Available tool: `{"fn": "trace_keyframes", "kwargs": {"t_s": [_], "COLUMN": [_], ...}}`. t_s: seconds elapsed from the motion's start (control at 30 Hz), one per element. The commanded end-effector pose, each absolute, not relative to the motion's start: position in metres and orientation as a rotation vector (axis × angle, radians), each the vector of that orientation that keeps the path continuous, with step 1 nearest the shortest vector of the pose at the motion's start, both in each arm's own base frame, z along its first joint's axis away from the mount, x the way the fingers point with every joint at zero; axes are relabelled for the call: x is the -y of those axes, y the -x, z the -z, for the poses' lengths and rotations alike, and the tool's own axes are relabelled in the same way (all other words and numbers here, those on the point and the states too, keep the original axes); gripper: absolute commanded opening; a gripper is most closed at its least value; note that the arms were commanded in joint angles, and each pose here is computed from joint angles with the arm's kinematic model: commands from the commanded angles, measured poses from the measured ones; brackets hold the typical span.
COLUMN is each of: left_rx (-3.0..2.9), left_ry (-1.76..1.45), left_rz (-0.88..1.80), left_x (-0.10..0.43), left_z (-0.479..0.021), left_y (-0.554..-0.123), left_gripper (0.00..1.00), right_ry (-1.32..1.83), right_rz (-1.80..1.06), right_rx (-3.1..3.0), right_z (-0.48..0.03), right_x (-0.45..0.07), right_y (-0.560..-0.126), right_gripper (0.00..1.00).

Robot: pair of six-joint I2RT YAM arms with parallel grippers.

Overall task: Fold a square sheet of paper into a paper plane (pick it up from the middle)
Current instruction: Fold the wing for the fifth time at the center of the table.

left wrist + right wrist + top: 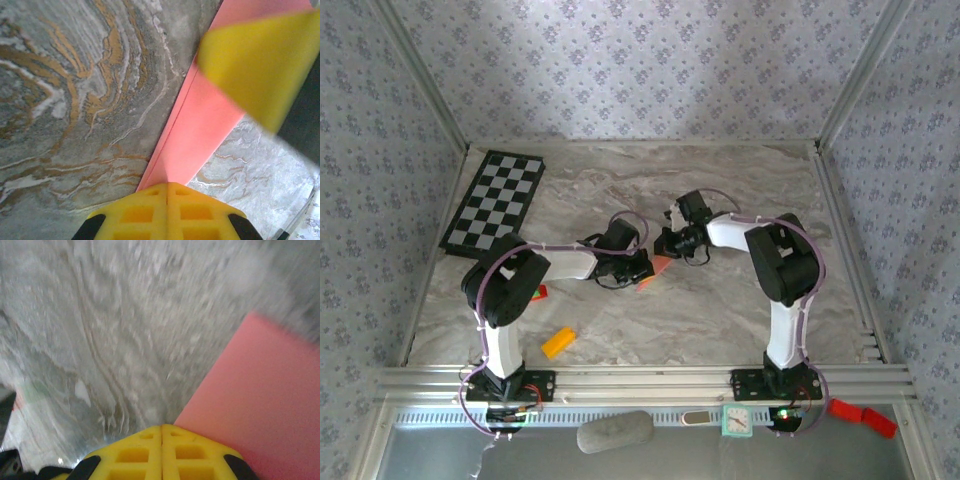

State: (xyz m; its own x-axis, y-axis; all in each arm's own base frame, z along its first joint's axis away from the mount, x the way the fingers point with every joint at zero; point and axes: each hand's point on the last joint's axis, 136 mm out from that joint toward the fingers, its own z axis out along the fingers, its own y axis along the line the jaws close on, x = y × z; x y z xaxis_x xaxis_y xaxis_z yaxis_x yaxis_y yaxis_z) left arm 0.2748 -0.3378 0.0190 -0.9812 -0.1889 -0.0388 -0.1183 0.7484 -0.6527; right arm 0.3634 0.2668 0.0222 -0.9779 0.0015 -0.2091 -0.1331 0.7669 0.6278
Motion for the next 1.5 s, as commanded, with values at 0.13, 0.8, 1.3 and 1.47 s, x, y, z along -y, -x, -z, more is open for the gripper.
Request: {"fn": "trace_keyframes", "kwargs": {"t_s": [0.13, 0.8, 1.3, 1.47], "left_rx": [-3.083, -3.077, -3.116, -3.125], "left_ry": [0.35, 0.353, 0.346, 0.35], "left_rz": [0.733, 0.734, 0.666, 0.662], "left_x": [0.292, 0.293, 0.283, 0.281], "left_z": [0.038, 0.038, 0.045, 0.047], "left_y": [-0.233, -0.237, -0.229, -0.227], "left_gripper": [0.0, 0.0, 0.0, 0.0], "right_ry": [-0.001, 0.095, -0.032, -0.181], "right_rz": [-0.877, -0.98, -0.853, -0.86], "right_rx": [-2.7, -2.7, -2.776, -2.742], "right_z": [-0.021, -0.043, -0.001, 0.003], "right_x": [-0.239, -0.259, -0.207, -0.17], "right_y": [-0.42, -0.321, -0.359, -0.385], "right_gripper": [0.08, 0.09, 0.07, 0.07]}}
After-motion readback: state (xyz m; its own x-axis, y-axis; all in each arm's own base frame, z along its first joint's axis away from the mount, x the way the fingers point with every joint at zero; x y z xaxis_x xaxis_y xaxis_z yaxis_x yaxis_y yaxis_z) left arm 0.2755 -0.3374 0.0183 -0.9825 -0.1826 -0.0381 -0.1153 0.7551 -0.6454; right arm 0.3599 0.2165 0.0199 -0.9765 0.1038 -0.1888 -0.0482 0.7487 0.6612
